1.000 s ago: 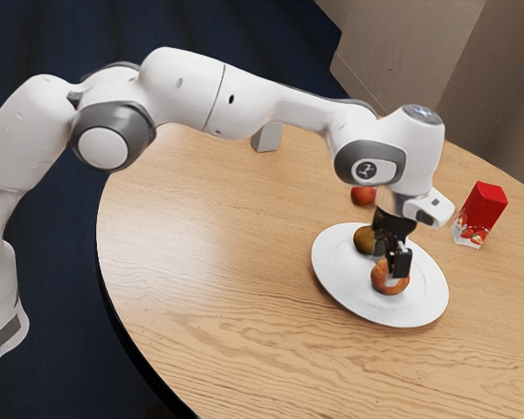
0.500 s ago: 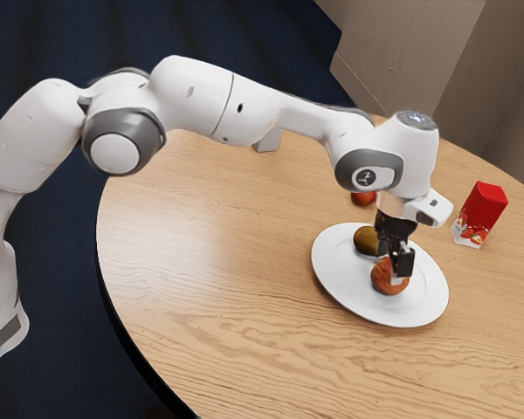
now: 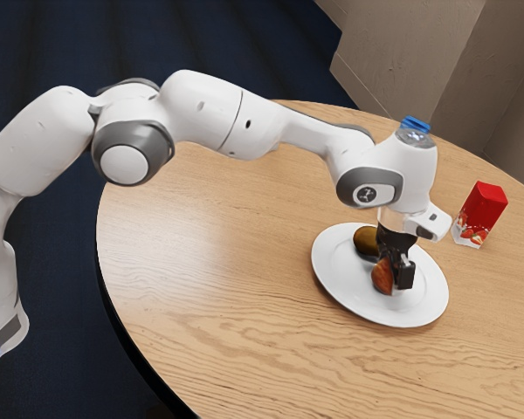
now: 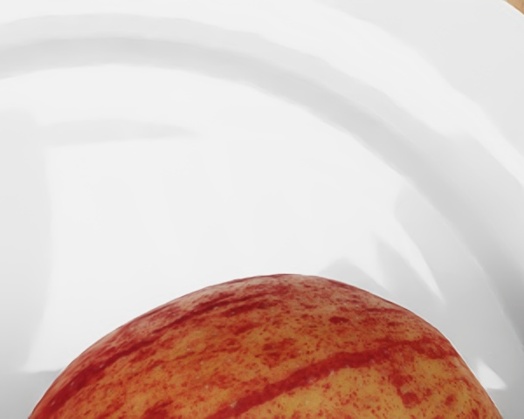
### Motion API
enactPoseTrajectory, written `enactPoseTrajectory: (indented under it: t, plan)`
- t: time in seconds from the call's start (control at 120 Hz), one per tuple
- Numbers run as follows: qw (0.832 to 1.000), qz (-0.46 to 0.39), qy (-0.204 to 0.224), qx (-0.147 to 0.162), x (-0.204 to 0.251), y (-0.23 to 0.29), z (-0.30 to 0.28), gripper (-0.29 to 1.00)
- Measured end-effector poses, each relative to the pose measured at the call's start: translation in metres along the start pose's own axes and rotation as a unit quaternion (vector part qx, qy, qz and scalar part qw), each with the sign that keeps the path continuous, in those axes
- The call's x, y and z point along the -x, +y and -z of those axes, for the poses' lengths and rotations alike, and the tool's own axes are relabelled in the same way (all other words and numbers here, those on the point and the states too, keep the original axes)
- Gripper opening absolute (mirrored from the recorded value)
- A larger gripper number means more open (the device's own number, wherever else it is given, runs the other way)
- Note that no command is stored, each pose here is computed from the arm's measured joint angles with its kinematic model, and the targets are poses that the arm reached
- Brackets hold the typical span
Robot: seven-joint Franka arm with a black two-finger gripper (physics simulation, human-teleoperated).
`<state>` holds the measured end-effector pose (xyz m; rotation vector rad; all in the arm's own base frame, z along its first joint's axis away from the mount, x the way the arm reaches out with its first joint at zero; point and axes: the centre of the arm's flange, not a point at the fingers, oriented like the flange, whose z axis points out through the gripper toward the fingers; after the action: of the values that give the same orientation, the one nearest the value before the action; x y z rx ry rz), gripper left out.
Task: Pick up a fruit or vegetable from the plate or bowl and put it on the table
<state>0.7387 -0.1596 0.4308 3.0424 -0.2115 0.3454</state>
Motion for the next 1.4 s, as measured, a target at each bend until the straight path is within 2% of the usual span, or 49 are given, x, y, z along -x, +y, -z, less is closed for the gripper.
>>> enactPoseTrajectory:
  t: [0.35, 0.5, 0.633, 0.742, 0.817, 0.967, 1.058, 1.225, 1.267, 1.3, 1.35, 1.4]
  plan:
    - [1.0, -0.008, 0.011, 0.001, -0.008, 0.015, 0.036, 0.54]
    - [0.999, -0.04, 0.02, 0.006, -0.004, 0.061, 0.067, 0.54]
    - [0.995, -0.094, 0.021, 0.04, 0.009, 0.137, 0.081, 0.52]
    - [0.989, -0.134, 0.016, 0.054, 0.025, 0.196, 0.075, 0.52]
    - [0.987, -0.146, 0.004, 0.06, 0.032, 0.218, 0.051, 0.53]
    - [0.988, -0.143, -0.011, 0.064, 0.032, 0.222, 0.006, 0.53]
    - [0.988, -0.142, -0.007, 0.066, 0.032, 0.224, 0.002, 0.6]
    - [0.988, -0.141, -0.005, 0.065, 0.031, 0.223, 0.004, 0.65]
    - [0.989, -0.137, -0.003, 0.053, 0.029, 0.211, 0.029, 0.66]
    - [0.992, -0.125, 0.003, 0.034, 0.025, 0.187, 0.073, 0.66]
    - [0.995, -0.094, 0.025, 0.002, 0.03, 0.136, 0.178, 0.67]
    - [0.996, -0.053, 0.062, -0.025, 0.062, 0.076, 0.306, 0.67]
